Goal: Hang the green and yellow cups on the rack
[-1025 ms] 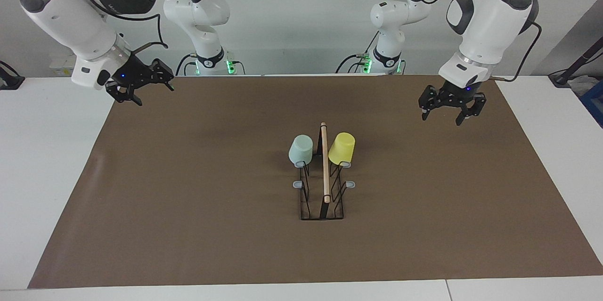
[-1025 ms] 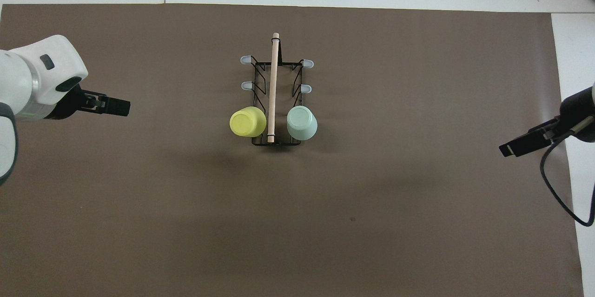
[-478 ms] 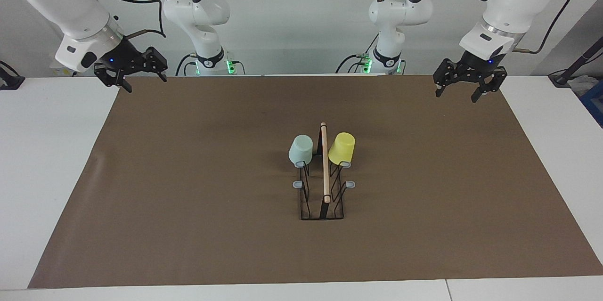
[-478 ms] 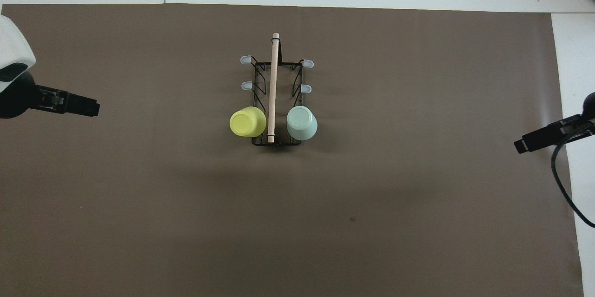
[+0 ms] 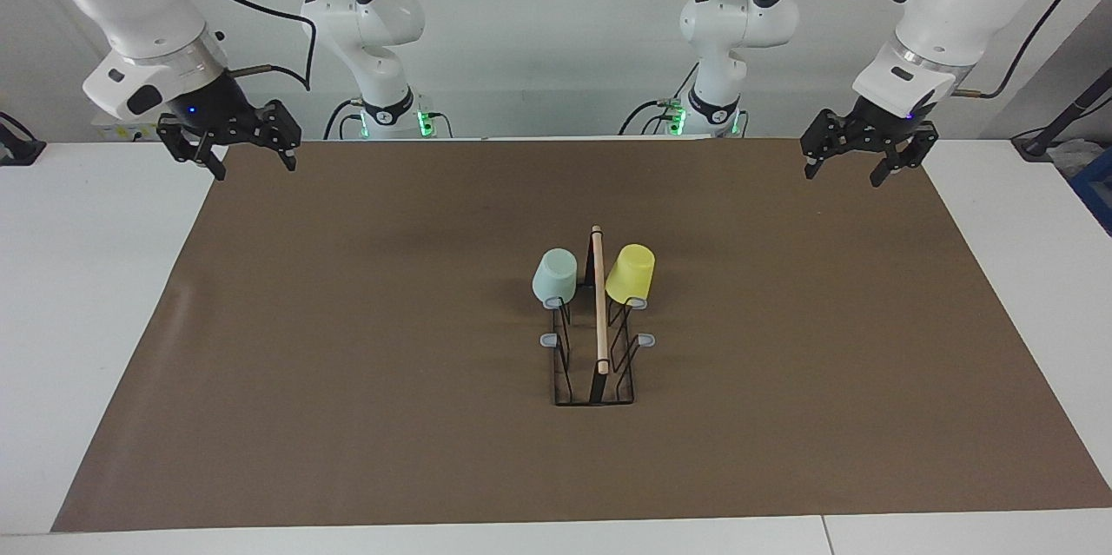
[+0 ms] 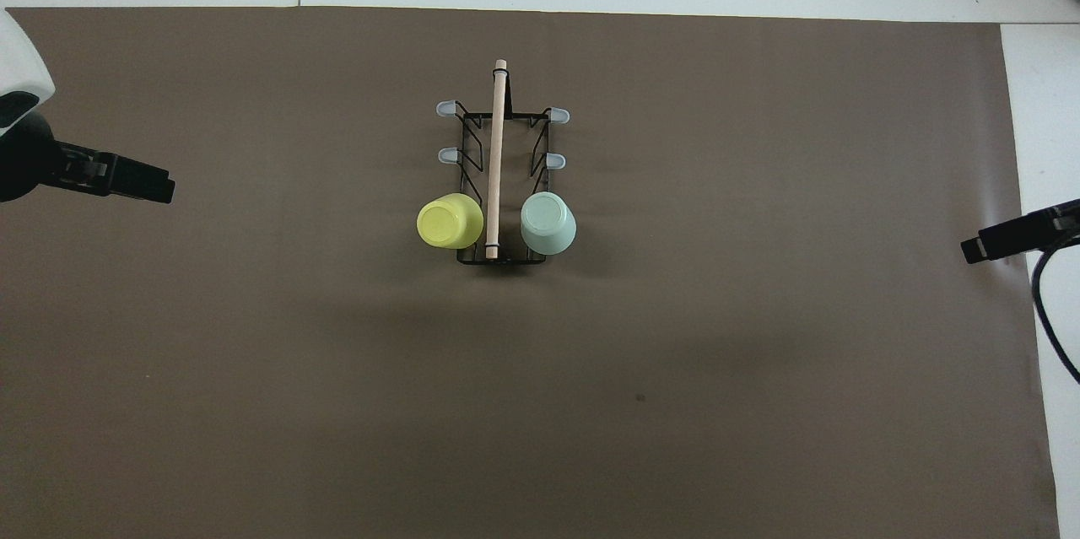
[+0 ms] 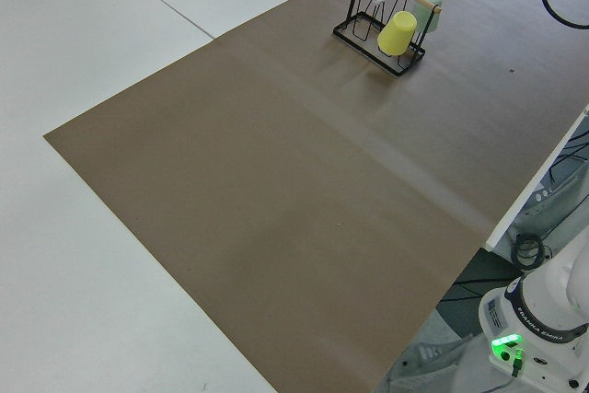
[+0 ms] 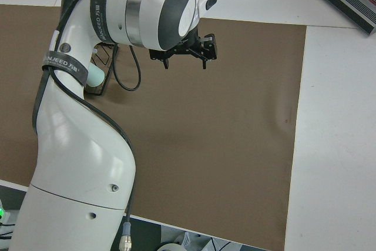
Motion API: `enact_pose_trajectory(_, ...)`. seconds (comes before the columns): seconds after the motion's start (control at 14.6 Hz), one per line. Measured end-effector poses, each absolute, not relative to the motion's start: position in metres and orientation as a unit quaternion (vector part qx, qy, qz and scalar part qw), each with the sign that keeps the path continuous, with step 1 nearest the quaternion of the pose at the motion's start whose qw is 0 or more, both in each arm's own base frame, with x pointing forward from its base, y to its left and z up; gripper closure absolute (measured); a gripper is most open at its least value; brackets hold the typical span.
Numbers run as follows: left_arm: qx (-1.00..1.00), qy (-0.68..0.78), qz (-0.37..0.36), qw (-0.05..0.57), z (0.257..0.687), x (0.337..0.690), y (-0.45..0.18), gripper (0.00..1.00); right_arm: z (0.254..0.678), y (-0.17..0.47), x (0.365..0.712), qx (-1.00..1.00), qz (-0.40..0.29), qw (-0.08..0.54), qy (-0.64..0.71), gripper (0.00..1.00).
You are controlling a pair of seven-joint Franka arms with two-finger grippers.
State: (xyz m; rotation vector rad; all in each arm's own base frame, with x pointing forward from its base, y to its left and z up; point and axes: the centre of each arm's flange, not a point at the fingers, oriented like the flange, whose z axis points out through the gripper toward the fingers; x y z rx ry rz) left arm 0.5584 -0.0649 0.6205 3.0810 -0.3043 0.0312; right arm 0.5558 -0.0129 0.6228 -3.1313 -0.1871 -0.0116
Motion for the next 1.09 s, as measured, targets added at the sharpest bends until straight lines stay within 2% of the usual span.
enact_pose_trajectory(0.34,0.996,-0.088,-0.011,0.022,0.606,0.549,-0.065,0.0,0.622,0.0,0.557,-0.999,-0.006,-0.002,-0.047,0.0)
enact_pose_trajectory(1.09,0.996,-0.089,-0.011,0.0,0.612,0.543,-0.06,0.0,0.622,0.002,0.557,-0.999,-0.006,-0.003,-0.043,0.0)
